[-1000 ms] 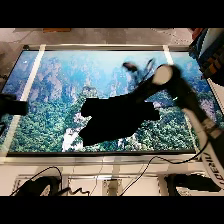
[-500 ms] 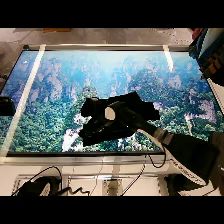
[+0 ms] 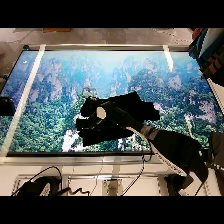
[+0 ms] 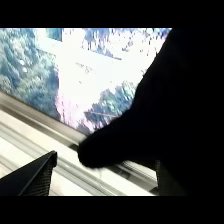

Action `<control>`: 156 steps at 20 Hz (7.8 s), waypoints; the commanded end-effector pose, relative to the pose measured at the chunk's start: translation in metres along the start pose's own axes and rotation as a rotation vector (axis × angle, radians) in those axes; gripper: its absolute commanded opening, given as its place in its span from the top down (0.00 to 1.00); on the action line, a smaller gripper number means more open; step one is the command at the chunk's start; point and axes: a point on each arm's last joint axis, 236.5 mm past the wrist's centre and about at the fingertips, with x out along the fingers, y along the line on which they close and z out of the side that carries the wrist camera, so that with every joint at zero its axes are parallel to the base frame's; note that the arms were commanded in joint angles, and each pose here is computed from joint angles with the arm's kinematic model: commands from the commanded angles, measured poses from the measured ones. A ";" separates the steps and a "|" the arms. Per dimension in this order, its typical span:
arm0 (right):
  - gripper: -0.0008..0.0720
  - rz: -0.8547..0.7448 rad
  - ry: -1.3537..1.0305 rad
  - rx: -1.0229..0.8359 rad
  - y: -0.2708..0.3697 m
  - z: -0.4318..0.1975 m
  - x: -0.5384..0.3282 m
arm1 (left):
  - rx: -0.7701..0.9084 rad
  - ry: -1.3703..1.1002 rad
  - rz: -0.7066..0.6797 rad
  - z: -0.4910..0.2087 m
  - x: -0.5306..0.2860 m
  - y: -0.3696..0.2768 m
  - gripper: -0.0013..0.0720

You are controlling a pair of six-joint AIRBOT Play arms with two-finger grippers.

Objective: Fold the clothes and pants, and hang the long-sleeved shirts on hangers.

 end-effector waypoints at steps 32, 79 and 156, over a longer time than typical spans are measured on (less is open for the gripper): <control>0.95 -0.232 -0.185 -0.445 -0.128 0.097 -0.316 | -0.407 0.595 -0.681 -0.186 0.015 -0.224 0.54; 0.95 -0.391 -0.911 0.054 -0.349 0.121 -0.595 | -0.020 -0.320 -0.038 0.108 0.140 0.039 0.97; 0.95 -0.338 0.128 0.437 -0.459 -0.160 -0.281 | 0.506 0.241 0.060 -0.014 0.201 0.008 0.97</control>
